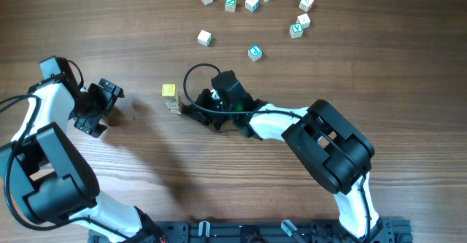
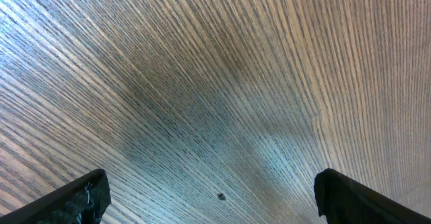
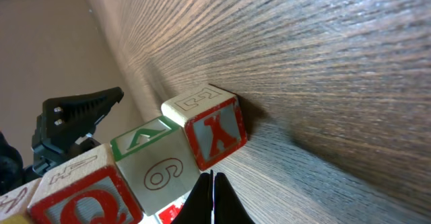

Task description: Form a tower

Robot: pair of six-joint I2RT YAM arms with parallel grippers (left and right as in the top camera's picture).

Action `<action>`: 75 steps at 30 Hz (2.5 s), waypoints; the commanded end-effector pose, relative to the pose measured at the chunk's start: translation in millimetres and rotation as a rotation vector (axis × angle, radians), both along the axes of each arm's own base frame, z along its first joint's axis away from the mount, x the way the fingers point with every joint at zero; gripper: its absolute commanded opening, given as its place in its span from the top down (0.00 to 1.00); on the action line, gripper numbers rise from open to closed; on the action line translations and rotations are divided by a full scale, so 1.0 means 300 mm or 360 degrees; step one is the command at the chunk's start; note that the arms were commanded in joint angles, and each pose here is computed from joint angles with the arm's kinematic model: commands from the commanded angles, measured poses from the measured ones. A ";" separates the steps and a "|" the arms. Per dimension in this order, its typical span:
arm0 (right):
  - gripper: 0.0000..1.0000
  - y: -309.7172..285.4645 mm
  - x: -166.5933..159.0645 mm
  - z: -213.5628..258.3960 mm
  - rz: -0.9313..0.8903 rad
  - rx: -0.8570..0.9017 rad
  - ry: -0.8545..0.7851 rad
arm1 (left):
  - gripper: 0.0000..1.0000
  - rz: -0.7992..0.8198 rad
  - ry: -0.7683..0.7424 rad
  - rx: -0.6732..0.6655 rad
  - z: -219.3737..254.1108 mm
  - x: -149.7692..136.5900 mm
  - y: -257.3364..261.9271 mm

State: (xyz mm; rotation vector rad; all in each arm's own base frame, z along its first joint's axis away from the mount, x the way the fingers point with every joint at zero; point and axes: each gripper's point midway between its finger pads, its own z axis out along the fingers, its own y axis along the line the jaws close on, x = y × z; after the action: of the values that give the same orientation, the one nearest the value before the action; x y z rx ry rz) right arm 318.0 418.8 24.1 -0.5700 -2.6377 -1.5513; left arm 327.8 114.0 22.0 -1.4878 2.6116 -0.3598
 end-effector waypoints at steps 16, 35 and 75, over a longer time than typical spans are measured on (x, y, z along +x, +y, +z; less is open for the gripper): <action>0.96 0.012 0.023 -0.011 -0.0087 0.0001 -0.0018 | 0.00 -0.0006 0.0010 0.0014 -0.007 -0.006 0.007; 0.96 -0.028 0.038 -0.045 -0.0104 -0.0073 -0.0004 | 0.00 -0.0006 0.0010 0.0014 -0.007 -0.006 0.007; 0.96 -0.015 0.099 0.032 -0.0102 0.0054 -0.0182 | 0.00 -0.0006 0.0010 0.0014 -0.007 -0.006 0.007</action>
State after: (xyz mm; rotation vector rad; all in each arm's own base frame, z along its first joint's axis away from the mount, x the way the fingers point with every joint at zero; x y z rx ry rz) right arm 341.1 419.0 40.9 -0.5771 -2.6696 -1.6961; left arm 327.9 114.1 22.0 -1.4881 2.6110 -0.3599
